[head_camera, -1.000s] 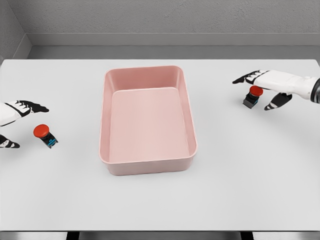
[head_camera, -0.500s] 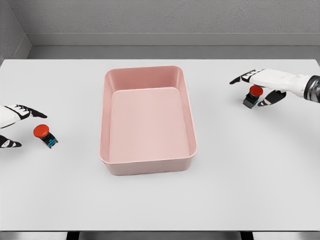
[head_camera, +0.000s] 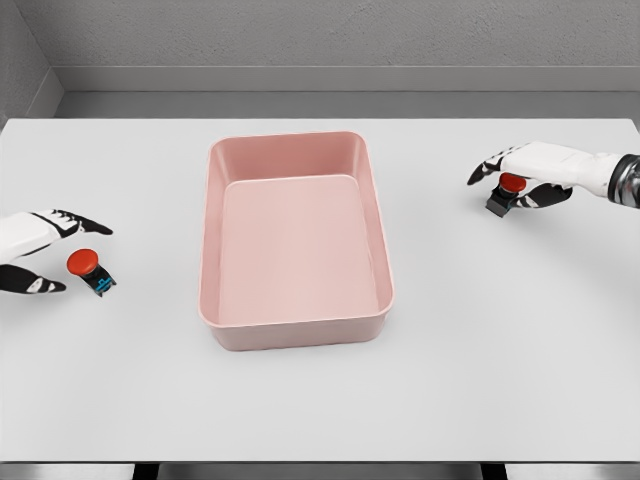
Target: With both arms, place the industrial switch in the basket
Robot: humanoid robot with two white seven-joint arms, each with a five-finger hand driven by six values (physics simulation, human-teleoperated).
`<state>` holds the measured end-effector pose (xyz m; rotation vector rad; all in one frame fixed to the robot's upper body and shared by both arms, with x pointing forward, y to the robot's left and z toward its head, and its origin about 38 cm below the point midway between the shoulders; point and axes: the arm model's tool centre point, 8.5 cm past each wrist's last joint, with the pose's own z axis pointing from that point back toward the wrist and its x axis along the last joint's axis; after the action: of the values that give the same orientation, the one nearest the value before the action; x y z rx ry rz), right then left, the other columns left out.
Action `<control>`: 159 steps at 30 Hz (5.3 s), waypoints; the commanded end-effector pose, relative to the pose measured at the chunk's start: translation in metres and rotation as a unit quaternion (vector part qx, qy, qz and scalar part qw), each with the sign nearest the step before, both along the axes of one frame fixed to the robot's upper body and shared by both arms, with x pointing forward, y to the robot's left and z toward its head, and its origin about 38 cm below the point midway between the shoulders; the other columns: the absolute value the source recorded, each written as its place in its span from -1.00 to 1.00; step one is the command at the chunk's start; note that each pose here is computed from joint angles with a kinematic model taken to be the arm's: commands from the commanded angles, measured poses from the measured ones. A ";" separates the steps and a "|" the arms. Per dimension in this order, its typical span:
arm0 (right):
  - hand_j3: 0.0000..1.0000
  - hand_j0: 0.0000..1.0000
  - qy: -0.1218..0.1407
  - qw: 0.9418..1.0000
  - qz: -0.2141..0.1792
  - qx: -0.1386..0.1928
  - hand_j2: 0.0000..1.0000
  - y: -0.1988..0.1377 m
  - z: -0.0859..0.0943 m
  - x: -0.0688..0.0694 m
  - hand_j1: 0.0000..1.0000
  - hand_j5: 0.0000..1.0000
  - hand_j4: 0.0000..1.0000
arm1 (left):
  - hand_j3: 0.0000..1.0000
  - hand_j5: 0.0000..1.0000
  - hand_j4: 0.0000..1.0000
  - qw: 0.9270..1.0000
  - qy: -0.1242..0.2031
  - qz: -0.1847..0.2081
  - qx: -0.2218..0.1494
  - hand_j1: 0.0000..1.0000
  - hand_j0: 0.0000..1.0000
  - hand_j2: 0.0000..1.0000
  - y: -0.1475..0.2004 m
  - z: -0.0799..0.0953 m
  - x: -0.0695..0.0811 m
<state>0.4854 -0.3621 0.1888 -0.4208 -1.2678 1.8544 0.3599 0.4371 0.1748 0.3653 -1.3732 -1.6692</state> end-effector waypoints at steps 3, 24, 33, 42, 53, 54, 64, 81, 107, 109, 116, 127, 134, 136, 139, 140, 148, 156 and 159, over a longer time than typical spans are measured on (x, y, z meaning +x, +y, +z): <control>0.36 0.36 0.000 1.000 -0.002 -0.001 0.36 -0.001 0.000 0.000 0.36 0.36 0.36 | 0.78 0.78 0.78 1.000 0.002 -0.004 -0.010 0.78 0.78 0.78 -0.007 -0.004 0.001; 0.33 0.33 0.012 0.999 -0.016 -0.029 0.33 -0.012 -0.011 0.000 0.33 0.33 0.33 | 0.54 0.54 0.54 1.000 0.013 -0.021 -0.011 0.54 0.54 0.54 -0.019 -0.012 -0.003; 0.29 0.29 0.013 0.999 -0.020 -0.047 0.29 -0.016 -0.015 0.001 0.29 0.29 0.29 | 0.51 0.51 0.51 1.000 0.013 -0.014 -0.009 0.51 0.51 0.51 -0.013 -0.011 -0.002; -0.08 -0.08 0.009 0.999 -0.020 -0.045 -0.08 -0.016 -0.013 0.002 -0.08 -0.08 -0.08 | 0.24 0.24 0.24 1.000 0.013 -0.011 -0.005 0.24 0.24 0.24 -0.010 -0.010 -0.003; -0.09 -0.09 0.002 0.999 -0.020 -0.044 -0.09 -0.016 -0.007 0.003 -0.09 -0.09 -0.09 | -0.03 -0.03 -0.03 1.000 0.011 -0.014 -0.006 -0.03 -0.03 -0.03 -0.012 -0.009 -0.002; -0.08 -0.08 0.001 0.999 -0.019 -0.044 -0.08 -0.016 -0.006 0.003 -0.08 -0.08 -0.08 | -0.02 -0.02 -0.02 1.000 0.011 -0.015 -0.007 -0.02 -0.02 -0.02 -0.013 -0.009 -0.002; -0.08 -0.08 -0.021 0.999 -0.003 -0.048 -0.08 -0.007 0.013 0.005 -0.08 -0.08 -0.08 | -0.02 -0.02 -0.02 1.000 -0.004 -0.021 -0.008 -0.02 -0.02 -0.02 -0.015 0.007 0.001; -0.09 -0.09 -0.070 0.993 0.041 -0.081 -0.09 0.000 0.054 -0.011 -0.09 -0.09 -0.09 | -0.02 -0.02 -0.02 0.998 -0.039 -0.041 -0.031 -0.02 -0.02 -0.02 -0.031 0.037 0.012; -0.09 -0.09 -0.148 0.969 0.164 -0.110 -0.09 0.065 0.105 -0.052 -0.09 -0.09 -0.09 | -0.01 -0.01 -0.01 0.987 -0.105 -0.098 -0.066 -0.01 -0.01 -0.01 -0.072 0.090 0.021; -0.10 -0.10 -0.155 0.966 0.175 -0.110 -0.10 0.072 0.108 -0.056 -0.10 -0.10 -0.10 | -0.01 -0.01 -0.01 0.986 -0.107 -0.108 -0.075 -0.01 -0.01 -0.01 -0.080 0.090 0.021; -0.13 -0.13 -0.170 0.958 0.201 -0.115 -0.13 0.087 0.117 -0.065 -0.13 -0.13 -0.13 | -0.01 -0.01 -0.01 0.976 -0.119 -0.147 -0.104 -0.01 -0.01 -0.01 -0.113 0.093 0.017; -0.13 -0.13 -0.193 0.949 0.226 -0.107 -0.13 0.107 0.129 -0.071 -0.13 -0.13 -0.13 | -0.01 -0.01 -0.01 0.963 -0.136 -0.196 -0.128 -0.01 -0.01 -0.01 -0.147 0.103 0.006; -0.14 -0.14 -0.201 0.946 0.234 -0.098 -0.14 0.117 0.133 -0.070 -0.14 -0.14 -0.14 | 0.00 0.00 0.00 0.953 -0.148 -0.217 -0.152 0.00 0.00 0.00 -0.168 0.106 0.006; -0.14 -0.14 -0.201 0.945 0.238 -0.095 -0.14 0.122 0.131 -0.070 -0.14 -0.14 -0.14 | 0.00 0.00 0.00 0.950 -0.150 -0.224 -0.159 0.00 0.00 0.00 -0.176 0.106 0.007; -0.14 -0.14 -0.201 0.945 0.244 -0.089 -0.14 0.129 0.130 -0.069 -0.14 -0.14 -0.14 | 0.00 0.00 0.00 0.945 -0.153 -0.238 -0.165 0.00 0.00 0.00 -0.187 0.108 0.005; -0.15 -0.15 -0.202 0.944 0.244 -0.093 -0.15 0.131 0.129 -0.069 -0.15 -0.15 -0.15 | 0.01 0.01 0.01 0.943 -0.154 -0.243 -0.164 0.01 0.01 0.01 -0.191 0.108 0.006; -0.15 -0.15 -0.206 0.941 0.253 -0.090 -0.15 0.141 0.131 -0.068 -0.15 -0.15 -0.15 | 1.00 1.00 1.00 0.936 -0.168 -0.258 -0.170 1.00 1.00 1.00 -0.205 0.114 0.009; -0.15 -0.15 -0.208 0.940 0.256 -0.086 -0.15 0.144 0.131 -0.068 -0.15 -0.15 -0.15 | 1.00 1.00 1.00 0.918 -0.190 -0.290 -0.190 1.00 1.00 1.00 -0.235 0.130 0.013; -0.15 -0.15 -0.208 0.940 0.256 -0.086 -0.15 0.144 0.131 -0.068 -0.15 -0.15 -0.15 | 1.00 1.00 1.00 0.916 -0.194 -0.295 -0.189 1.00 1.00 1.00 -0.239 0.133 0.013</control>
<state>0.4172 -0.2179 0.3196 -0.6469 -1.6106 2.4205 0.3733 0.2022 0.3089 0.0671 -2.2212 -1.8044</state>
